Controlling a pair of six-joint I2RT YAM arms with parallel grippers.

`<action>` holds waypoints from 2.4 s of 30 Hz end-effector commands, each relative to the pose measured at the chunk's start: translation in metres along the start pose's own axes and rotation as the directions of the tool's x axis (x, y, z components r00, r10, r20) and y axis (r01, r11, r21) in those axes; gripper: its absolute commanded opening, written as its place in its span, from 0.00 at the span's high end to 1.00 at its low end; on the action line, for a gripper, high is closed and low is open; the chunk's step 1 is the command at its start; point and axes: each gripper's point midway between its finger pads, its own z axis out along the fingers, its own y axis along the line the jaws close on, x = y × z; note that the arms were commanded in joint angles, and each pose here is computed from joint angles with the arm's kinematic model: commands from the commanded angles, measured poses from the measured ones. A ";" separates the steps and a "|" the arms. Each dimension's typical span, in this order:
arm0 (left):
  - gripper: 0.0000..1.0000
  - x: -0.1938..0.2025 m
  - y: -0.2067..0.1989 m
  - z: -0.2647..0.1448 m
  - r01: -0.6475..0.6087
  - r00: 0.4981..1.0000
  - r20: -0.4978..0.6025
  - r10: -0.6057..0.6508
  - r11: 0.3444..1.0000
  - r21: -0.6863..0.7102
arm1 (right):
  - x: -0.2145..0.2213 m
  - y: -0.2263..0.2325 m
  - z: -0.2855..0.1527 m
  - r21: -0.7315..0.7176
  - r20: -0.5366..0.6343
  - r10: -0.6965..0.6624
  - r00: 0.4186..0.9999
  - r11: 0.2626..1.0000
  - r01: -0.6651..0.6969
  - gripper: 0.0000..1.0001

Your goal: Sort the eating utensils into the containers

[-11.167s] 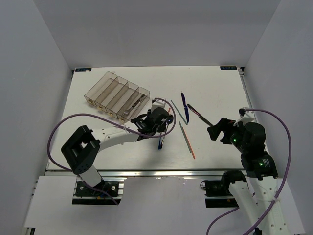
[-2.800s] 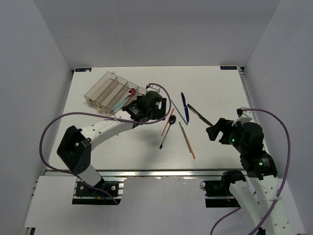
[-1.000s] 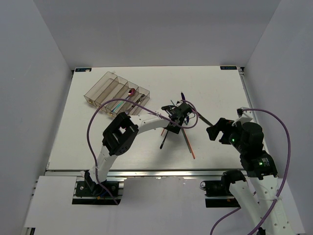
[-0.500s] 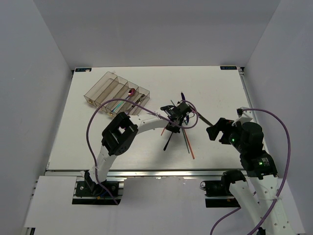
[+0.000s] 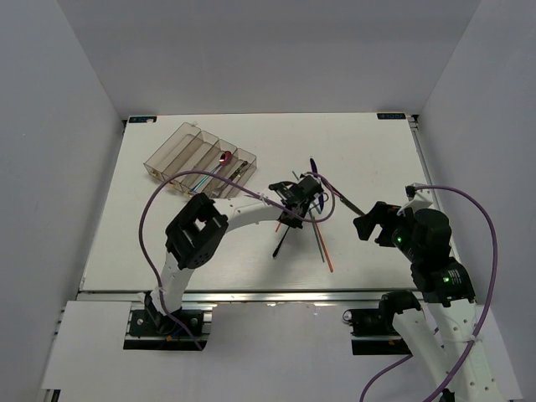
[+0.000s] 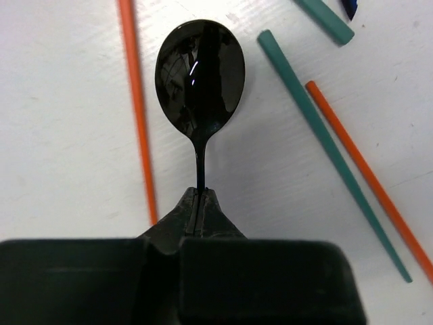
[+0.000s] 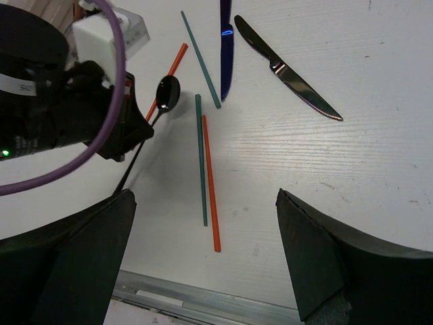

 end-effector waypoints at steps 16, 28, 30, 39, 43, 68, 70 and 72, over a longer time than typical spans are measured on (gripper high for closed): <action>1.00 -0.148 0.285 -0.126 -0.250 0.880 0.277 0.385 0.873 -0.418 | -0.005 0.007 0.000 -0.036 0.034 -0.002 0.999 0.999 0.004 0.11; 1.00 -0.149 0.314 -0.075 -0.188 0.871 0.389 0.300 0.935 -0.302 | -0.006 0.006 0.001 -0.033 0.030 -0.006 1.000 0.999 0.007 0.11; 1.00 -0.143 0.314 -0.069 -0.175 0.868 0.408 0.283 0.944 -0.281 | -0.005 0.006 0.002 -0.033 0.025 -0.006 1.000 0.999 0.007 0.11; 0.81 -0.117 0.318 -0.055 -0.146 0.886 0.387 0.255 0.946 -0.289 | -0.004 0.004 0.003 -0.021 0.020 -0.005 1.000 1.000 0.005 0.11; 0.54 -0.118 0.323 -0.063 -0.092 0.886 0.407 0.221 0.945 -0.313 | -0.003 0.005 0.005 -0.023 0.009 -0.004 1.000 1.000 0.005 0.11; 0.02 -0.035 0.302 -0.249 0.675 0.603 0.615 -0.507 0.736 -0.055 | -0.018 -0.003 0.085 0.088 -0.200 0.042 0.979 0.996 -0.025 0.11; 0.02 -0.013 0.292 -0.248 0.658 0.589 0.633 -0.503 0.753 -0.014 | -0.021 -0.028 0.108 0.212 -0.277 -0.006 0.961 0.975 0.067 0.11; 0.02 0.027 0.282 -0.213 0.658 0.640 0.557 -0.530 0.752 -0.040 | -0.023 -0.047 0.122 0.280 -0.331 -0.063 0.941 0.946 0.162 0.11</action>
